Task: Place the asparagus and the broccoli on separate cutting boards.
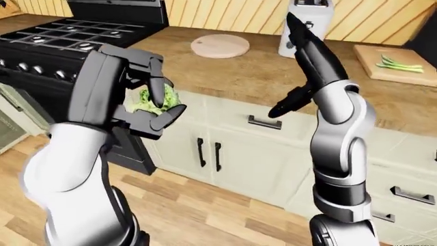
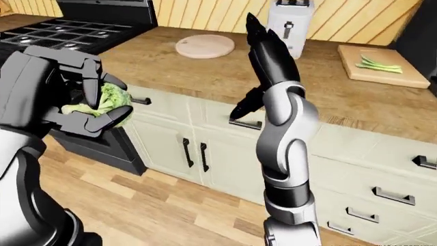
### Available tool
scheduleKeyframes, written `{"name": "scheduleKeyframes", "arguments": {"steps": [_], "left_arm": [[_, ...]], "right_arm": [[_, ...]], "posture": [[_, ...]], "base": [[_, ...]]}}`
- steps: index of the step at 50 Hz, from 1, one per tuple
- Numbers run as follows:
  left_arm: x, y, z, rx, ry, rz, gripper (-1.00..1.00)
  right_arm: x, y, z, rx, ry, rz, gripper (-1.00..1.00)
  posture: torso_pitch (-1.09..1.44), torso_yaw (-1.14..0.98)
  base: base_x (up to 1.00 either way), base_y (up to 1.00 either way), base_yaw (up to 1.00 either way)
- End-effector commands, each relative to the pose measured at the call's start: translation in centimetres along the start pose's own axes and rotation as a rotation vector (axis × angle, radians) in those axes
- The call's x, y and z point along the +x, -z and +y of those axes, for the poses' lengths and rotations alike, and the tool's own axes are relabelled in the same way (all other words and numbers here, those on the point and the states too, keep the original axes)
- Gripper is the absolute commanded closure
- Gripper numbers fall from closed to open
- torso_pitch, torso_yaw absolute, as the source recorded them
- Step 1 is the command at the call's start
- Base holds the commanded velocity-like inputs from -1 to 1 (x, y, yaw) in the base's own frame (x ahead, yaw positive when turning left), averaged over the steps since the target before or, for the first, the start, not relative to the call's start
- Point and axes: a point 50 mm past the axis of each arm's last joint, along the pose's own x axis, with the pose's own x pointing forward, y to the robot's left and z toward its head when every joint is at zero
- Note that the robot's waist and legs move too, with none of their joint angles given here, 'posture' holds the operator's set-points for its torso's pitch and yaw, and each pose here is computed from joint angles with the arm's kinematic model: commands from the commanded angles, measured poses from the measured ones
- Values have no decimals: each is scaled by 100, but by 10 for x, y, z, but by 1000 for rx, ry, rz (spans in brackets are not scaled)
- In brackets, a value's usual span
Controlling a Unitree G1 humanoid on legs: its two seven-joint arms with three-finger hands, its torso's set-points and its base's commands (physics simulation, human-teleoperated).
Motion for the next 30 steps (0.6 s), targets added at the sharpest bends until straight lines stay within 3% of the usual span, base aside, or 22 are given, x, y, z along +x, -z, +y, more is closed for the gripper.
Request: {"name": "scheduleKeyframes", "arguments": {"steps": [1,4,11,18,21,30], "left_arm": [[1,-5,1,12,-13,-30,100],[1,-5,1,12,-13,-31,100],[0,-5,0,13,-15,-34,100],[-1,-6,2,11,-19,-37,100],[-1,-8,2,13,-19,-40,100],[-2,-7,2,14,-17,-39,100]], "right_arm": [[-3,-7,-15,-7,84,-36,-100],[-3,-4,-11,22,69,-29,-100],[-5,2,-1,34,52,-25,-100],[-8,1,-4,38,62,-26,-100],[-8,0,-2,-6,68,-40,-100],[-9,1,2,-10,61,-44,-100]], "posture": [[0,0],[0,0],[0,0],[0,0],[0,0],[0,0]], "base": [[0,0,0],[0,-52,0],[0,0,-100],[0,0,-100],[0,-31,0],[0,4,0]]}}
